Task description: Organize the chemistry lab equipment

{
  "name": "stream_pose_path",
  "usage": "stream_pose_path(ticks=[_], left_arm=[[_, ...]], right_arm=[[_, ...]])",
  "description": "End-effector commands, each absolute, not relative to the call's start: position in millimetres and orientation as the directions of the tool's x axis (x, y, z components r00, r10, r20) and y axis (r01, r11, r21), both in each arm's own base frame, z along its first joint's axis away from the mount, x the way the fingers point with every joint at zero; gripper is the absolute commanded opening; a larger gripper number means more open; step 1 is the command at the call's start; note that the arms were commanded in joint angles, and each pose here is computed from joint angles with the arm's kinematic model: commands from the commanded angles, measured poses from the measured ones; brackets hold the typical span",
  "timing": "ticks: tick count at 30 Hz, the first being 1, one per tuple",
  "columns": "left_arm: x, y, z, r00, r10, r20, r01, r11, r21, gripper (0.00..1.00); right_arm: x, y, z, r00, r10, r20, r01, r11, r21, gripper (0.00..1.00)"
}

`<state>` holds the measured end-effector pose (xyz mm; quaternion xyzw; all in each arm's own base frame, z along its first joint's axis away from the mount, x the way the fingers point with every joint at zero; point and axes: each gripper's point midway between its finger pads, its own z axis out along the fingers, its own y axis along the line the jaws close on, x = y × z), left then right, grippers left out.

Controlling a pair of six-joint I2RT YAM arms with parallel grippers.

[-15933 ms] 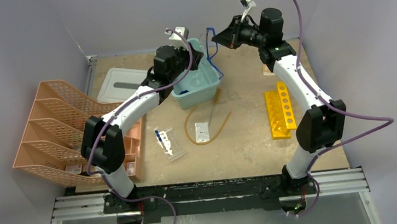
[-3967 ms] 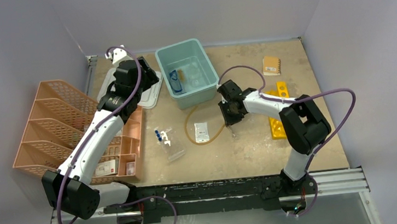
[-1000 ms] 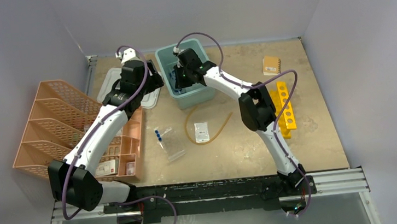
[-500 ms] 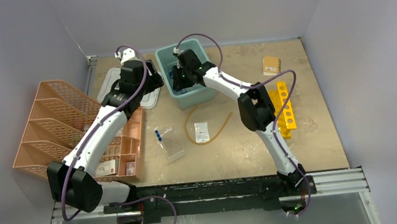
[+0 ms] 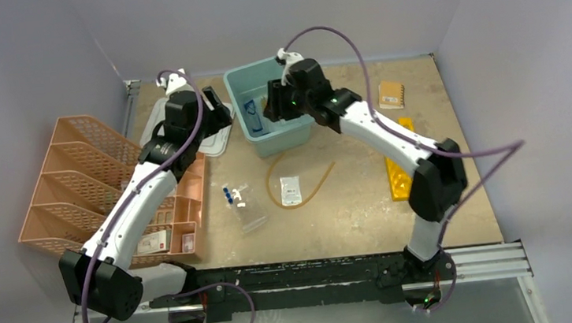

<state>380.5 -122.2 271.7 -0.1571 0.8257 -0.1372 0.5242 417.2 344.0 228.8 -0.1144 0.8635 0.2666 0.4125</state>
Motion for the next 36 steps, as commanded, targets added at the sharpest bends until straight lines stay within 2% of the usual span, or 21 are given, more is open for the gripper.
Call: stream_pose_path(ticks=[1, 9, 13, 16, 20, 27, 36], left_arm=[[378.7, -123.7, 283.4, -0.366, -0.441, -0.82, -0.087, 0.893, -0.441, 0.68], [380.5, -116.6, 284.8, -0.349, -0.444, -0.825, -0.125, 0.895, -0.428, 0.68], [375.4, -93.1, 283.7, -0.294, -0.471, -0.831, -0.241, 0.878, -0.413, 0.68], [367.2, -73.3, 283.9, -0.243, -0.492, -0.836, -0.332, 0.852, -0.405, 0.68], [355.2, -61.6, 288.5, -0.201, -0.511, -0.836, -0.366, 0.83, -0.42, 0.68], [339.5, -49.2, 295.1, -0.18, -0.504, -0.845, -0.39, 0.825, -0.409, 0.68], [337.5, -48.4, 297.6, -0.175, -0.506, -0.844, -0.388, 0.824, -0.414, 0.68]], right_arm=[[384.5, 314.7, 233.7, -0.568, -0.009, -0.823, -0.457, 0.835, 0.306, 0.53], [283.7, 298.4, 198.0, -0.524, -0.221, -0.823, -0.59, 0.791, 0.162, 0.5], [256.7, 308.4, 163.2, -0.532, -0.335, -0.778, -0.631, 0.77, 0.1, 0.48], [246.2, 325.1, 137.1, -0.543, -0.42, -0.727, -0.658, 0.751, 0.057, 0.41], [237.8, 352.5, 109.9, -0.542, -0.483, -0.688, -0.689, 0.724, 0.036, 0.37], [240.8, 363.7, 67.1, -0.545, -0.551, -0.631, -0.686, 0.726, -0.041, 0.35], [241.6, 367.5, 34.3, -0.551, -0.593, -0.587, -0.699, 0.712, -0.062, 0.32]])
